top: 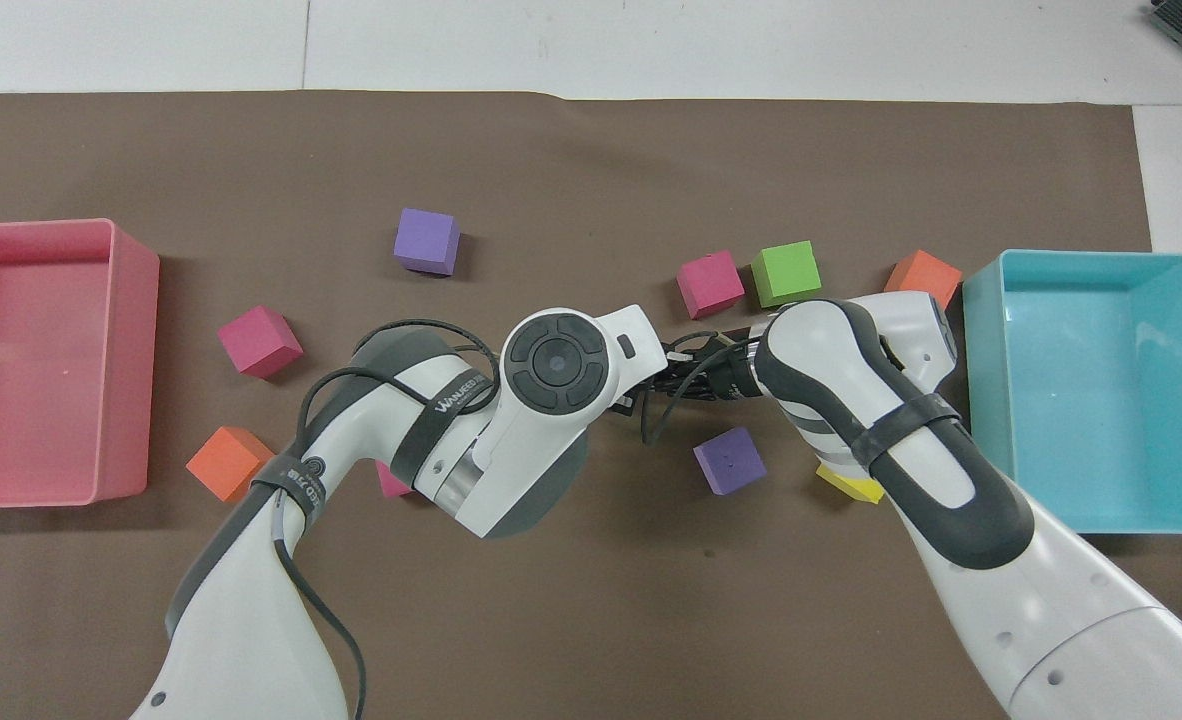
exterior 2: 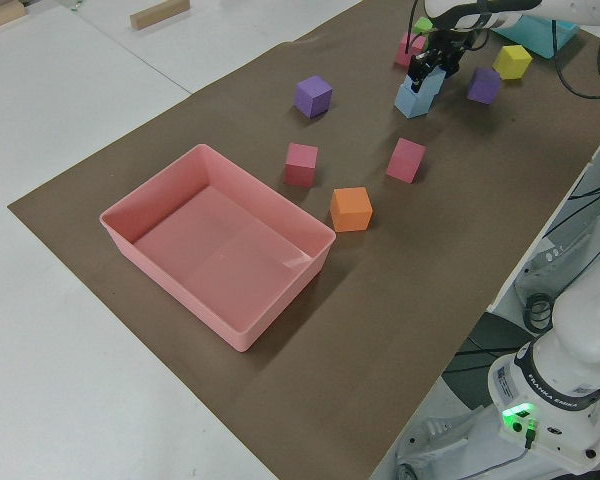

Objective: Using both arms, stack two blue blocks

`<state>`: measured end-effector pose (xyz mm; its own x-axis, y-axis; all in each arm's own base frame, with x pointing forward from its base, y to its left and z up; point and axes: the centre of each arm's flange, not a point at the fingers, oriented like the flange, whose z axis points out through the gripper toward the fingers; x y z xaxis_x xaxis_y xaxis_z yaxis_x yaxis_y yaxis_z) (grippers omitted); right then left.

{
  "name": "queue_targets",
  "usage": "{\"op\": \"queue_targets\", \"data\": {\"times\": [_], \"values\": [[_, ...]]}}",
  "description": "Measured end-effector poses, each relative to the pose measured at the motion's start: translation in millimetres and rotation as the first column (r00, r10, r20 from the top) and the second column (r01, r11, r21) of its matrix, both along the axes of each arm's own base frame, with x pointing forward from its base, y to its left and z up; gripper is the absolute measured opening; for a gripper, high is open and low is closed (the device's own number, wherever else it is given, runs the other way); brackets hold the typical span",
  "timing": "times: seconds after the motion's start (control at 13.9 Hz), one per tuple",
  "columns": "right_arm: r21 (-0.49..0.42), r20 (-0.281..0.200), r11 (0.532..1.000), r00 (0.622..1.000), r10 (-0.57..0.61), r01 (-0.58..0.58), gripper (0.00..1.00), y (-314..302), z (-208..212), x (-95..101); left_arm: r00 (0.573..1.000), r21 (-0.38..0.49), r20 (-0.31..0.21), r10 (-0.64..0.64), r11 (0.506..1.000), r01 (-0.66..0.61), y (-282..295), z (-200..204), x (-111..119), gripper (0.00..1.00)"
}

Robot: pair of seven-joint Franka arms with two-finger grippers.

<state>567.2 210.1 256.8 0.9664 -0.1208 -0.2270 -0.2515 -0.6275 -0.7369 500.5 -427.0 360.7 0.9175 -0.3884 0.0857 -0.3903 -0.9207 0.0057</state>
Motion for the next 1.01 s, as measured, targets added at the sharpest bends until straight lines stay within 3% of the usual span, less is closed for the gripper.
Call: {"op": "queue_targets", "data": {"times": [1.01], "values": [[-0.002, 0.002, 1.0, 1.0, -0.001, 0.001, 0.01, 0.6, 0.0, 0.0, 1.0, -0.015, 0.018, 0.004, 1.0, -0.004, 0.6, 1.9, 3.3, 0.58]]}}
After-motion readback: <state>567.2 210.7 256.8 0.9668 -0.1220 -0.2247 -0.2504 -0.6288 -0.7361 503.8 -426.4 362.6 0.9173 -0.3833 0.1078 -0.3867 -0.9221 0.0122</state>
